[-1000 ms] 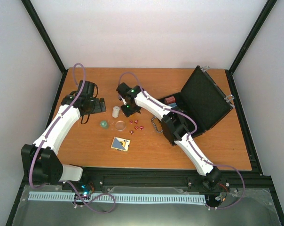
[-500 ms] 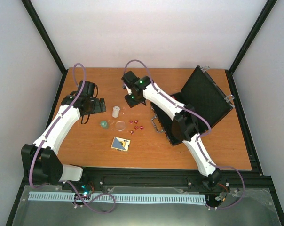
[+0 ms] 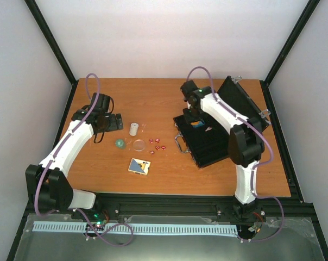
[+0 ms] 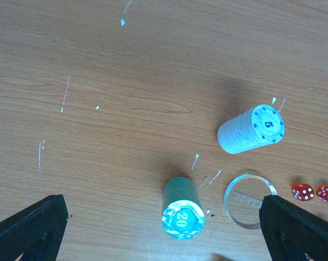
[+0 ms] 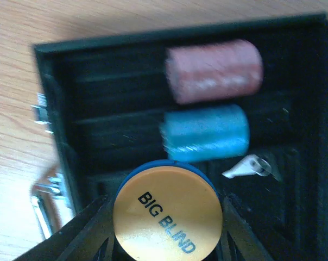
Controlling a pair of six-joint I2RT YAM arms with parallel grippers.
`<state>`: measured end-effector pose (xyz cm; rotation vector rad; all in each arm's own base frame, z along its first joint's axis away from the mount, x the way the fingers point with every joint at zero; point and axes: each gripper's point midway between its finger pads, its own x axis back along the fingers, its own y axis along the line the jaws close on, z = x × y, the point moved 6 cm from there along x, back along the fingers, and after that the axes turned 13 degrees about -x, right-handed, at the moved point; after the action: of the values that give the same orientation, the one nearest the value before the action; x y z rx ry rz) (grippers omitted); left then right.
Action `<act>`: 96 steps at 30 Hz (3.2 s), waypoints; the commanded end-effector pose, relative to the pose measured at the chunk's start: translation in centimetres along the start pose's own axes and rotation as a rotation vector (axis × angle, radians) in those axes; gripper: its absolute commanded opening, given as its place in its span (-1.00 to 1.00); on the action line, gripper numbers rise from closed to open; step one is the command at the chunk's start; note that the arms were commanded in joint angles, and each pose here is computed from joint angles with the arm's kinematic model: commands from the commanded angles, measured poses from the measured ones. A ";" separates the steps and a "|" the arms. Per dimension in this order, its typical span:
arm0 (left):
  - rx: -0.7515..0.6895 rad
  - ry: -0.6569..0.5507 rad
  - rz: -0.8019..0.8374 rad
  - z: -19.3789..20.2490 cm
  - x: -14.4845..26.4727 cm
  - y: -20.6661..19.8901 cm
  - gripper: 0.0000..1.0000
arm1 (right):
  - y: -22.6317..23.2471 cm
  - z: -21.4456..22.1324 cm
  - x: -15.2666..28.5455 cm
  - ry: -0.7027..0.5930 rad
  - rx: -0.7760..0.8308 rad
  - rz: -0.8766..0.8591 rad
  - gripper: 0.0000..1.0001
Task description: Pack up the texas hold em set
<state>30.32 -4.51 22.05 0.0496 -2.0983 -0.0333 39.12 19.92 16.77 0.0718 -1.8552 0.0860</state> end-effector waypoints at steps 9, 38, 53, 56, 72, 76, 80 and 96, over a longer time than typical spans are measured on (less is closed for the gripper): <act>0.004 0.012 0.022 -0.2 -0.7 -0.4 0.99 | -6.6 3.2 -1.1 -0.017 -0.131 0.103 -0.08; 0.002 0.026 0.025 -0.1 -1.2 -0.5 1.00 | -11.4 5.1 -6.4 0.035 -0.254 0.144 0.00; -0.002 0.029 0.027 -0.2 -1.2 -0.5 1.00 | -10.9 5.1 -6.8 0.044 -0.267 0.108 0.24; -0.003 0.027 0.030 -0.2 -1.2 -0.5 0.99 | -11.0 4.9 -6.6 0.040 -0.262 0.117 0.29; 0.015 -0.014 0.029 -1.4 0.6 -0.4 0.99 | -2.0 3.3 -0.3 -0.034 -0.108 -0.059 1.00; 0.026 -0.037 0.025 -2.0 1.8 -0.2 0.99 | 3.3 3.0 0.2 -0.026 -0.028 -0.132 1.00; 0.038 -0.047 0.028 -1.5 2.4 0.0 0.99 | 8.7 3.6 0.1 -0.017 0.106 -0.157 1.00; 0.032 -0.048 0.019 0.2 2.9 0.4 0.99 | 14.7 5.2 -3.8 0.073 0.288 -0.253 0.46</act>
<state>29.36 -4.56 24.30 0.0306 -2.1469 0.0083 33.45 33.50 11.32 0.4444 -1.7338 0.1531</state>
